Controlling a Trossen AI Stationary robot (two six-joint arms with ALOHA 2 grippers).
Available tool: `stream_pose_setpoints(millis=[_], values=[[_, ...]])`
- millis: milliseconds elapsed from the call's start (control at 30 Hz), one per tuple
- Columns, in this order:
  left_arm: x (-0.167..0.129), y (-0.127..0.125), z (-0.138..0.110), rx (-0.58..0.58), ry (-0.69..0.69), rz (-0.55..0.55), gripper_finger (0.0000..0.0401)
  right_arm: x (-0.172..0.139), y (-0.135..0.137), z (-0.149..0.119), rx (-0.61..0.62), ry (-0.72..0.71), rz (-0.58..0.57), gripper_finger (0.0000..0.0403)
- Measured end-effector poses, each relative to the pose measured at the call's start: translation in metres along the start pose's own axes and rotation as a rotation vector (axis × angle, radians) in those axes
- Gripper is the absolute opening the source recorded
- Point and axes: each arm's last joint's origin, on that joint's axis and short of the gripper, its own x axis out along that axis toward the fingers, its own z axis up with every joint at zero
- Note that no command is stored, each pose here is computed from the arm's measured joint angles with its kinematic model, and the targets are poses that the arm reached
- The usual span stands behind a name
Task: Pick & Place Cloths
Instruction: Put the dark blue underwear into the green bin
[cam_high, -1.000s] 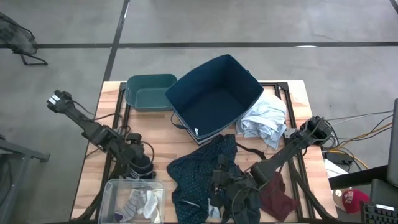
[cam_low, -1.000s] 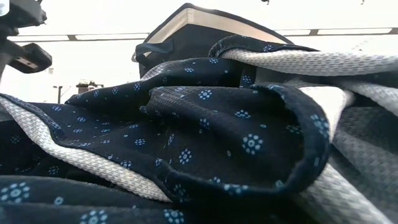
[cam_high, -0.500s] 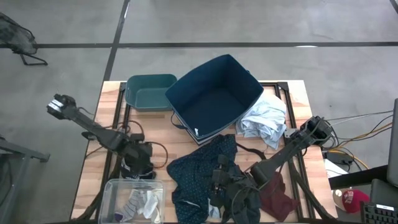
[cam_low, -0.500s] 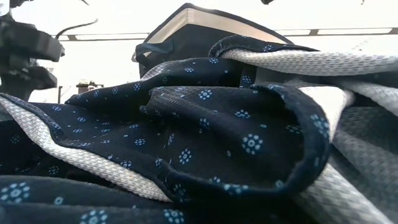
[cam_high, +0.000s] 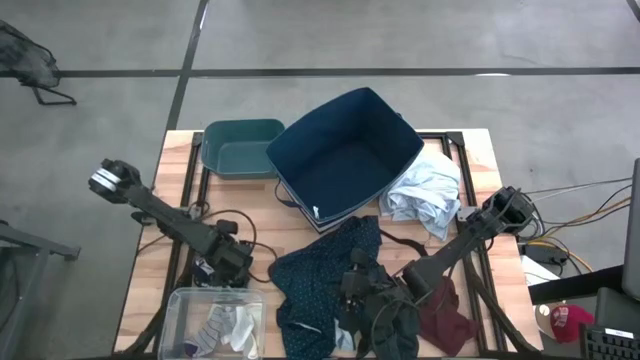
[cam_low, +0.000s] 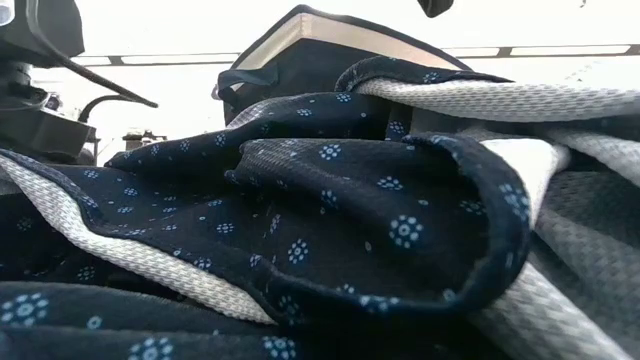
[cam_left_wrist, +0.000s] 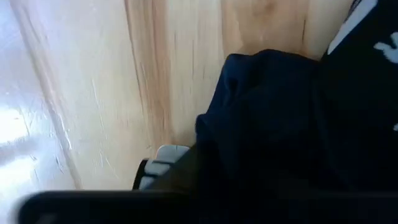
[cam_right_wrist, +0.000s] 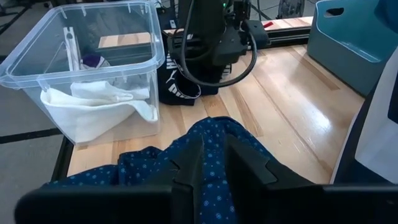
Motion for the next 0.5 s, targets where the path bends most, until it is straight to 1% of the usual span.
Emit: stream_pose_setpoints(millis=[67, 100, 200, 300, 500], values=[[-0.001, -0.001, 0.002, 0.026, 0.001, 0.0, 0.0026, 0.0, 0.0, -0.001, -0.001, 0.001, 0.0, 0.007], [-0.003, -0.002, 0.004, 0.034, -0.001, 0.0, 0.0015, 0.0, 0.0, -0.001, -0.002, 0.002, -0.001, 0.0072], [-0.013, -0.002, 0.008, 0.048, -0.004, 0.029, 0.0011, 0.0, -0.001, -0.002, -0.003, 0.003, -0.002, 0.0078], [-0.03, -0.002, 0.011, 0.068, -0.027, 0.074, 0.0006, 0.0, -0.001, -0.002, -0.002, 0.002, -0.002, 0.0084], [-0.074, 0.004, 0.011, 0.075, -0.053, 0.266, 0.0005, 0.0, -0.001, -0.002, -0.002, 0.002, -0.002, 0.0093]])
